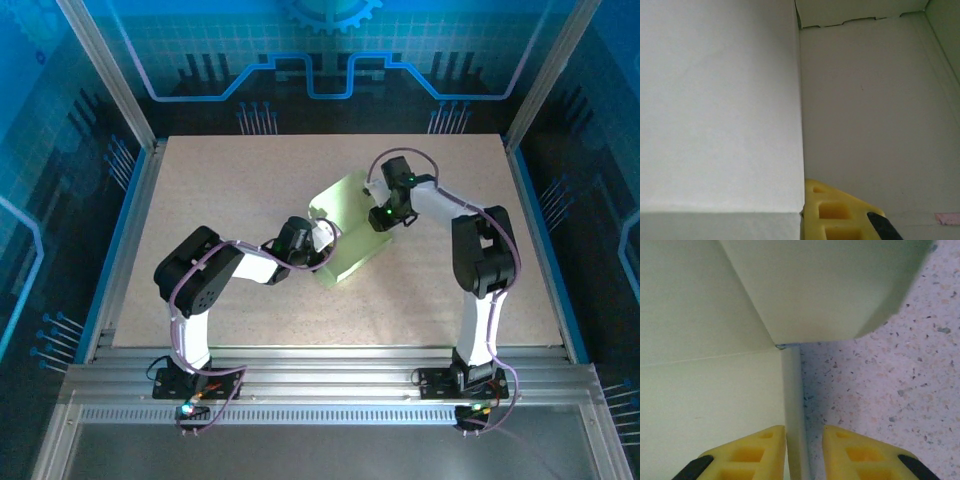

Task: Fold the paper box

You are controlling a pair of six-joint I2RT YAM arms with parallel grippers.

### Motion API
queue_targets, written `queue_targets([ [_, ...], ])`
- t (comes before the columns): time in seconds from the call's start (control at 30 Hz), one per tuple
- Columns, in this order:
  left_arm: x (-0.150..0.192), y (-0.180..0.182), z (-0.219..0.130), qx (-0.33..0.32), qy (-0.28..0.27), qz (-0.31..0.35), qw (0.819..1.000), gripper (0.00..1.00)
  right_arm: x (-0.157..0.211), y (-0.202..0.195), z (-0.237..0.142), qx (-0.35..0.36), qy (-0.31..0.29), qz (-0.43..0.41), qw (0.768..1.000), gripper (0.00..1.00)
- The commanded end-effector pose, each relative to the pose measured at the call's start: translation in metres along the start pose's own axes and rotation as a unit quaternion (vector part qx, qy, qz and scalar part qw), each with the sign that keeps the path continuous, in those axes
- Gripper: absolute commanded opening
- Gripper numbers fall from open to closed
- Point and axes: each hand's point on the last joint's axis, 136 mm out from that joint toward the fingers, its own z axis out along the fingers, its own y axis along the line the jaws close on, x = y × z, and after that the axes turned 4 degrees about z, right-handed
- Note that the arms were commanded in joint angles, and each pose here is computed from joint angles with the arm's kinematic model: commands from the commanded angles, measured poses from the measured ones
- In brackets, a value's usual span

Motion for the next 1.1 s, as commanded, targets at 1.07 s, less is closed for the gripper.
queue_targets([
  [1.07,0.044,-0.028,-0.001,0.076,0.083,-0.053,0.992,0.06,0.059,0.006,0.037,0.089,0.143,-0.146,0.975,0.00],
])
